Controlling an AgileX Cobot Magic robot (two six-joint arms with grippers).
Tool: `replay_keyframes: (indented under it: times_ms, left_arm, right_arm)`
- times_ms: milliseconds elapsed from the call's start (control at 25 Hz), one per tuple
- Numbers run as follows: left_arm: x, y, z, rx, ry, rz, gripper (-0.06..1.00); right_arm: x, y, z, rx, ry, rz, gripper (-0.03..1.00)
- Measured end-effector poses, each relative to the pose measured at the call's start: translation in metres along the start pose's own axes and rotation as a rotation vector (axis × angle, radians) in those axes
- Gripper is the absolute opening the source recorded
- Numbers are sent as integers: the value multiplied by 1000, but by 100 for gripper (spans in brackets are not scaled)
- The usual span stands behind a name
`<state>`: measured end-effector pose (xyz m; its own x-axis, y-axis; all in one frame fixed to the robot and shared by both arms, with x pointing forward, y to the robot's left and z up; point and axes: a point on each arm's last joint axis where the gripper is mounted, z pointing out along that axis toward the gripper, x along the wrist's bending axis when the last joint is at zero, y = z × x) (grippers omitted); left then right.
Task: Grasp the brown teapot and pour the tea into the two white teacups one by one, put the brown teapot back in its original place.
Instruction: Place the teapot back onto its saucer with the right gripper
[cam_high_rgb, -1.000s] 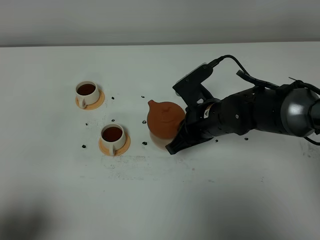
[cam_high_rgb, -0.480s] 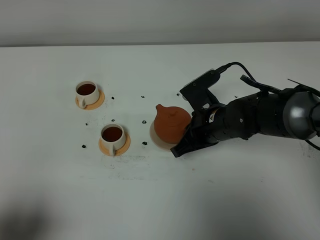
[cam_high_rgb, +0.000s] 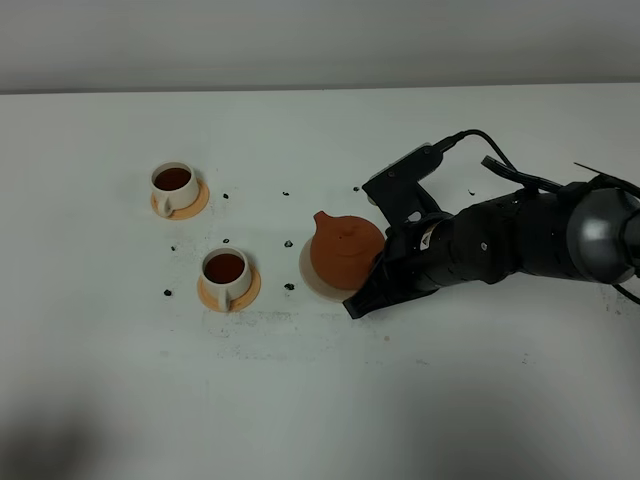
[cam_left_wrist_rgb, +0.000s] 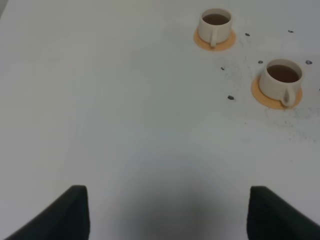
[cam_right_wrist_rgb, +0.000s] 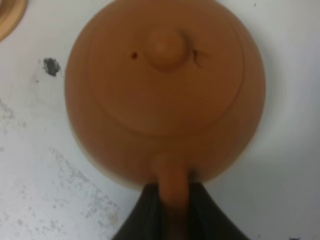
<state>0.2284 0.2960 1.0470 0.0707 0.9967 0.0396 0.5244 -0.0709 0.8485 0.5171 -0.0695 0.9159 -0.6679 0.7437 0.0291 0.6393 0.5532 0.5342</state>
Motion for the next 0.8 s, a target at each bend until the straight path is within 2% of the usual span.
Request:
replay_keyframes:
  times_ms: [400,800]
  left_arm:
    - [0,0,0,0,0,0,66]
    - [0,0,0,0,0,0,66]
  right_arm:
    - [-1,2,0,-20,-6,6,14]
    - [-1,4,0,-48,-14,3,39]
